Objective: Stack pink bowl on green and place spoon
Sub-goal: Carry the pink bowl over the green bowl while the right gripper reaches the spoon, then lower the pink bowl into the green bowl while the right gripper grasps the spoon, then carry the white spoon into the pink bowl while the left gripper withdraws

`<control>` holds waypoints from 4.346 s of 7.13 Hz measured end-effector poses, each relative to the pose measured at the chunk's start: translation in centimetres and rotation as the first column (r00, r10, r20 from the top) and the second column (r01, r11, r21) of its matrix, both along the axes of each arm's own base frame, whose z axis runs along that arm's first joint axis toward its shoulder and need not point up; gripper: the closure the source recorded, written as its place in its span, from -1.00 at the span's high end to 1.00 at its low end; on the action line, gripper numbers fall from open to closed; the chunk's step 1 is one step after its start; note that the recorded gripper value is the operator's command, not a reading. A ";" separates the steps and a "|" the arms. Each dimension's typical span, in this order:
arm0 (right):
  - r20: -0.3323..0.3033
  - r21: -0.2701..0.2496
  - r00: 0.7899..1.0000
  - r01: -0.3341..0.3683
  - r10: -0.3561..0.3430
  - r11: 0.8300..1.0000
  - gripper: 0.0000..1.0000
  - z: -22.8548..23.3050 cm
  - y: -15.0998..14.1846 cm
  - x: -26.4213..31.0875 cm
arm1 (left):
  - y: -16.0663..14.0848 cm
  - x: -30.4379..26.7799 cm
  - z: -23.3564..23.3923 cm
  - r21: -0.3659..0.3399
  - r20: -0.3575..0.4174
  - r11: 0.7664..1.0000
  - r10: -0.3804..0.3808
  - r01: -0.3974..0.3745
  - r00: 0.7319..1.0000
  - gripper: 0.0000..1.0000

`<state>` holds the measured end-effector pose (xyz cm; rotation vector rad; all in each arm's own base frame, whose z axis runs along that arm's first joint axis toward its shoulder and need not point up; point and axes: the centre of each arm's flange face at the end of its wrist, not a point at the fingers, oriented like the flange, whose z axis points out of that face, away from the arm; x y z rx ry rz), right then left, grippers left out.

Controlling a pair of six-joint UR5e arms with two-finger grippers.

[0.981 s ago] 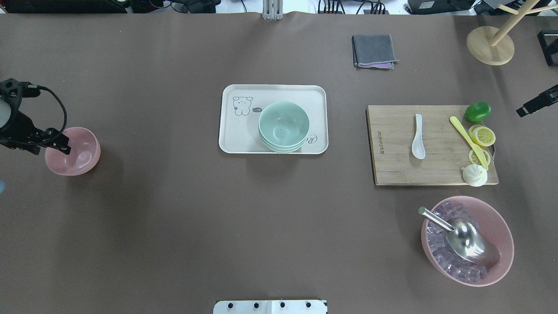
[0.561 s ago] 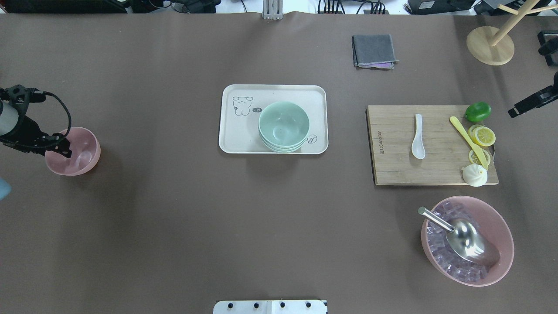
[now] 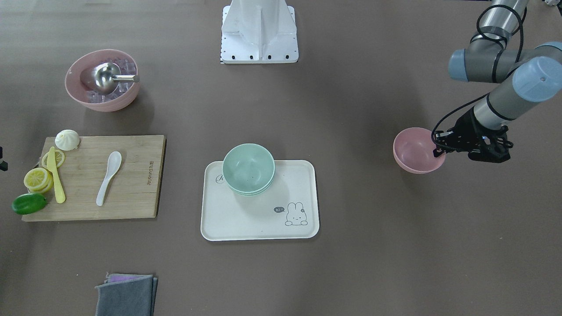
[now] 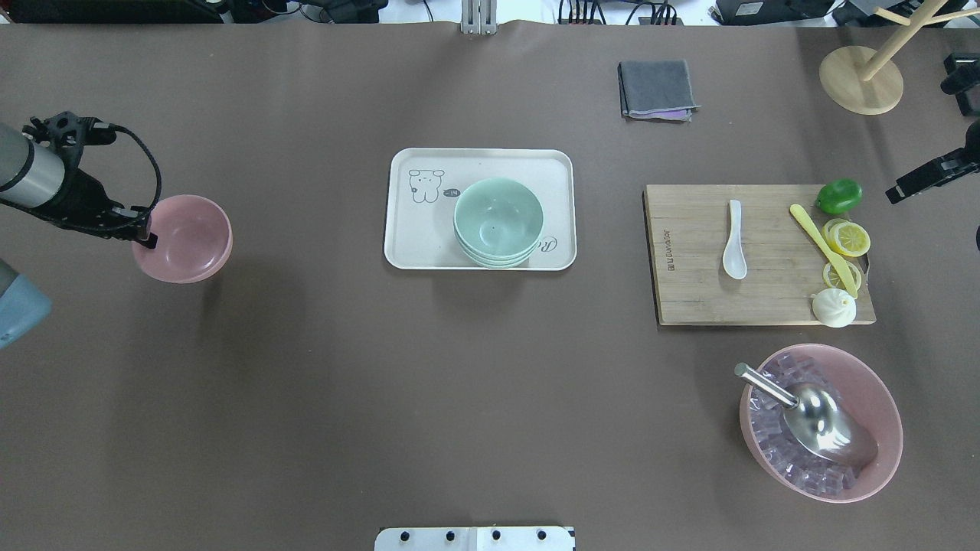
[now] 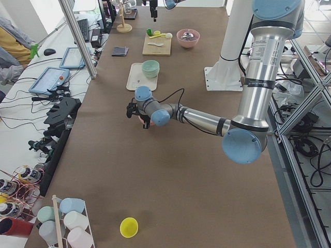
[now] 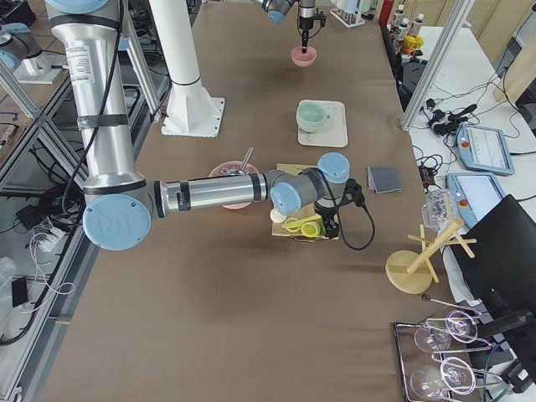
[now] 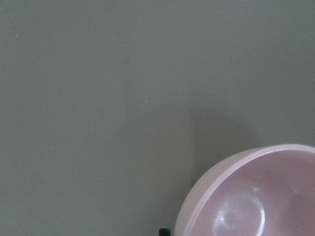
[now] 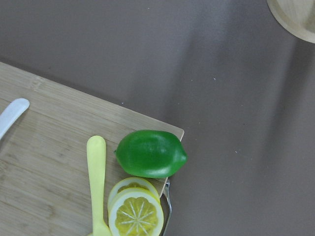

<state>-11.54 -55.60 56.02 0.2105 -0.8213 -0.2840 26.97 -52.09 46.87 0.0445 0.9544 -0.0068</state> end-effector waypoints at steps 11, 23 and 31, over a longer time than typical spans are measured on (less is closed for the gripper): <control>-0.073 -0.304 0.971 -0.241 0.230 0.922 0.65 -8.5 1.6 -22.0 | -2.5 23.9 -35.0 -0.183 -0.001 0.975 -0.125 0.122 0.992 -1.00; -0.086 -0.311 0.971 -0.240 0.224 0.920 -1.00 -8.1 2.1 -23.1 | -2.3 27.4 -33.3 -0.119 -0.093 0.989 -0.094 0.083 0.991 0.97; 0.021 -0.354 0.930 -0.337 0.368 0.872 -1.00 -23.0 -0.3 -29.5 | 2.8 11.7 -22.8 0.031 -0.109 0.996 -0.081 0.085 0.991 0.97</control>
